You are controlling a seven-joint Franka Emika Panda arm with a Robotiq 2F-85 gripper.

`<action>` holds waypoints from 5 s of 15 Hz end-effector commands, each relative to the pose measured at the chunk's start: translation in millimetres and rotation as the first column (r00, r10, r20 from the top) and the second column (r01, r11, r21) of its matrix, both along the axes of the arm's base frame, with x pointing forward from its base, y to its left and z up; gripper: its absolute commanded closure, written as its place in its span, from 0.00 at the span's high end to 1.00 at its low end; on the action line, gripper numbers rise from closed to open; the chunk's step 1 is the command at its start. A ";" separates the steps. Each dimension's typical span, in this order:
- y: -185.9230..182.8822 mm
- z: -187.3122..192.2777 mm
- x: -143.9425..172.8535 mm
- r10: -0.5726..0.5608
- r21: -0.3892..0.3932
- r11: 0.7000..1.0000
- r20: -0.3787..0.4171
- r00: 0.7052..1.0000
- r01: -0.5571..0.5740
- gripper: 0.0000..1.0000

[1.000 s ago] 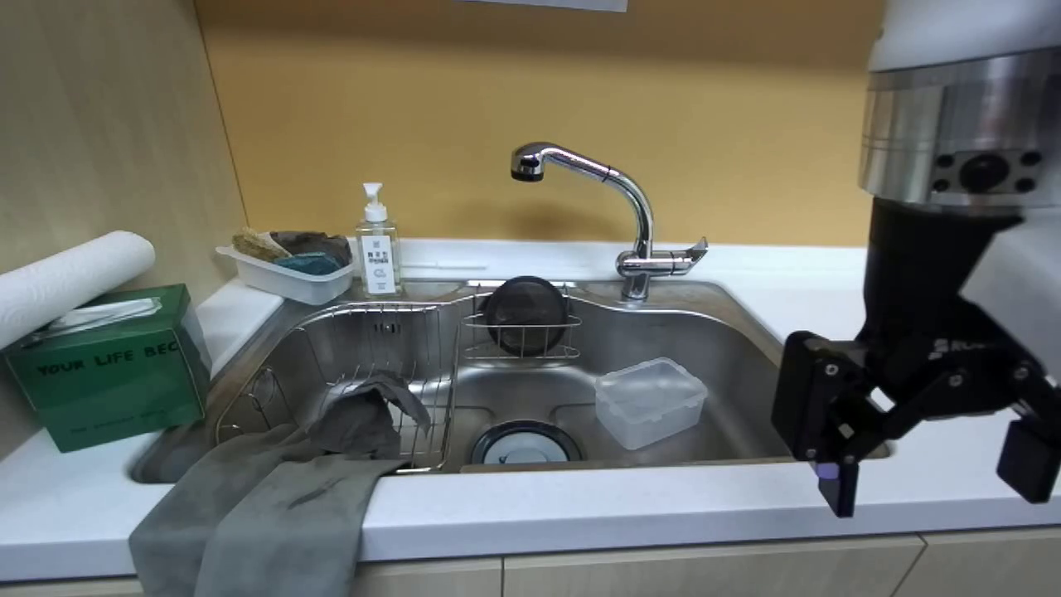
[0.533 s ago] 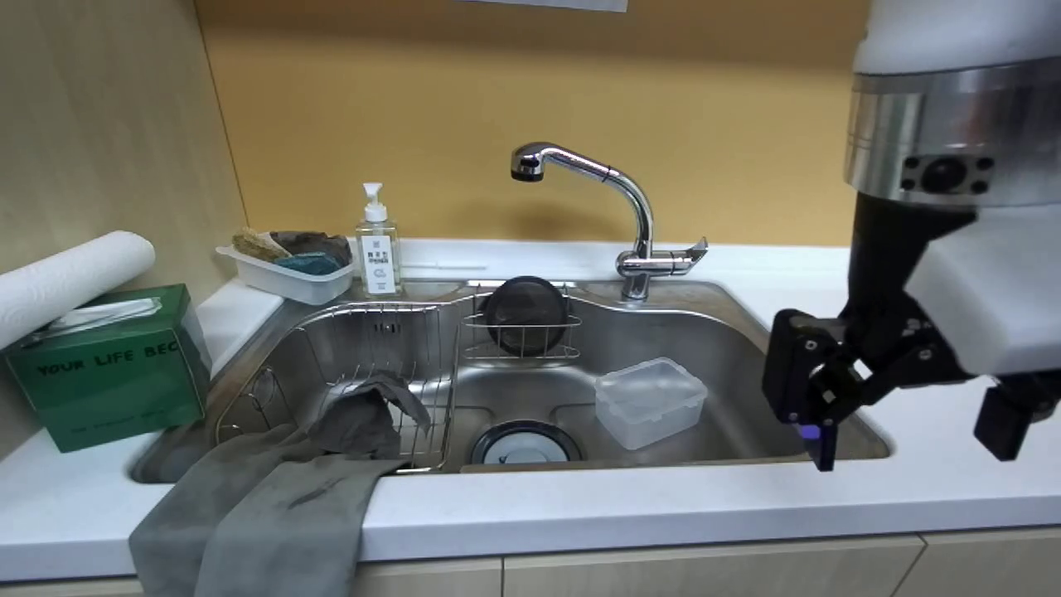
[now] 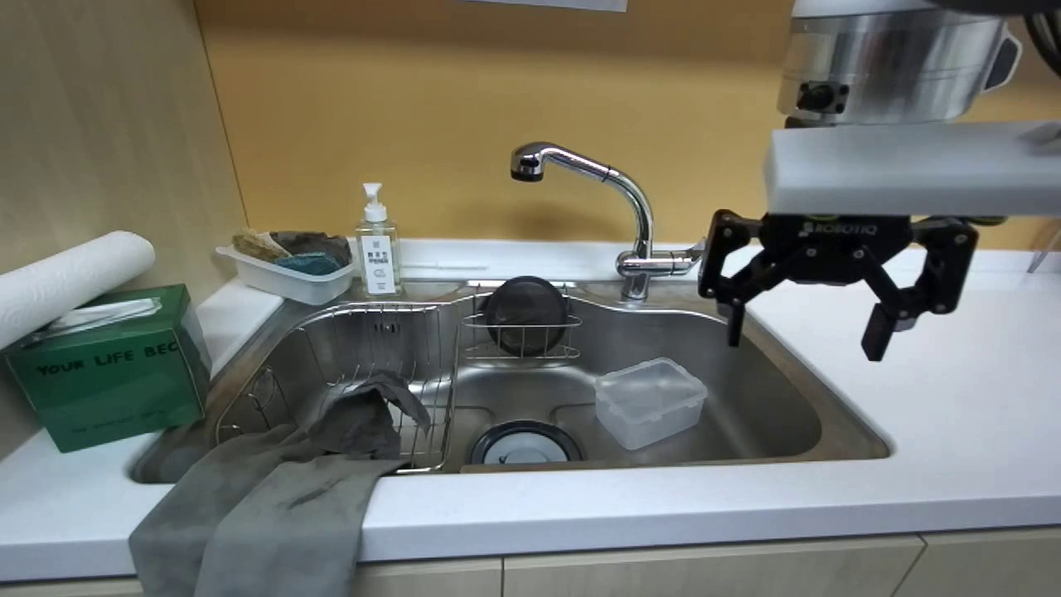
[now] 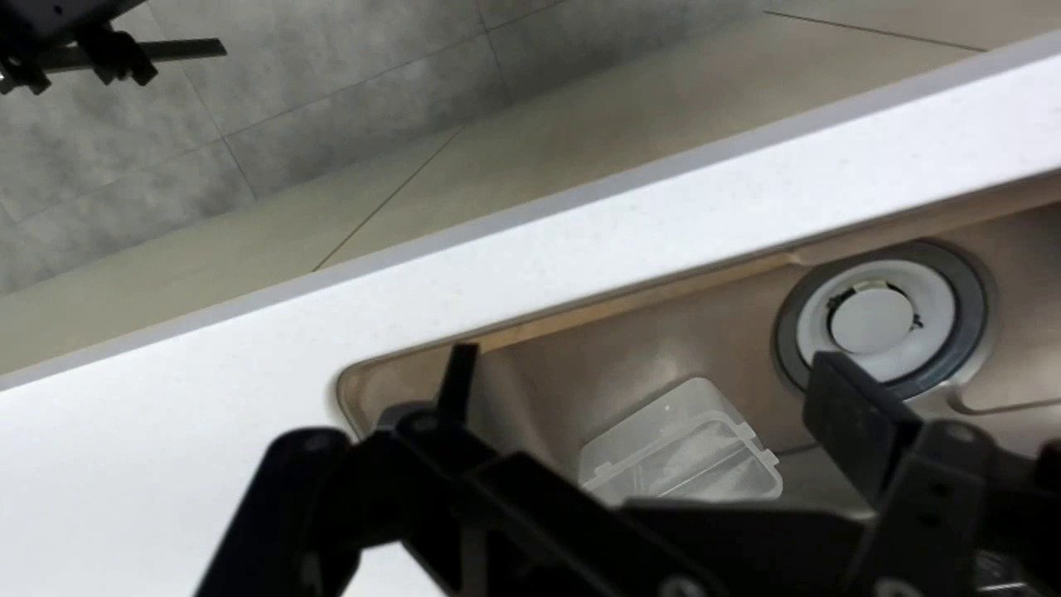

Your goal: Remove the clear bowl from the sink and put it on the right side of the counter.

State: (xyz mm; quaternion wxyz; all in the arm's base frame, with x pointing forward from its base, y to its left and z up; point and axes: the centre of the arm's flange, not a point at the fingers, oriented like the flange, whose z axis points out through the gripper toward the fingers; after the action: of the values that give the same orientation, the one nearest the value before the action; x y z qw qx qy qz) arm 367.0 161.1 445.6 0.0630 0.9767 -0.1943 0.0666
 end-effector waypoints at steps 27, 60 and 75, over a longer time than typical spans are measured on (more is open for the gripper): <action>-38.0 -92.5 220.2 -0.789 0.220 0.569 -0.125 0.602 0.792 1.00; -84.5 -244.5 294.0 -0.652 0.132 0.753 0.024 0.758 0.644 1.00; -83.9 -295.5 317.1 -0.667 0.121 0.739 -0.013 0.745 0.663 0.46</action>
State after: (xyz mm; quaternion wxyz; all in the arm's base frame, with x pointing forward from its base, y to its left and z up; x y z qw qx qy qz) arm 671.0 76.3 151.5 0.0245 0.8453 -0.5316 0.0477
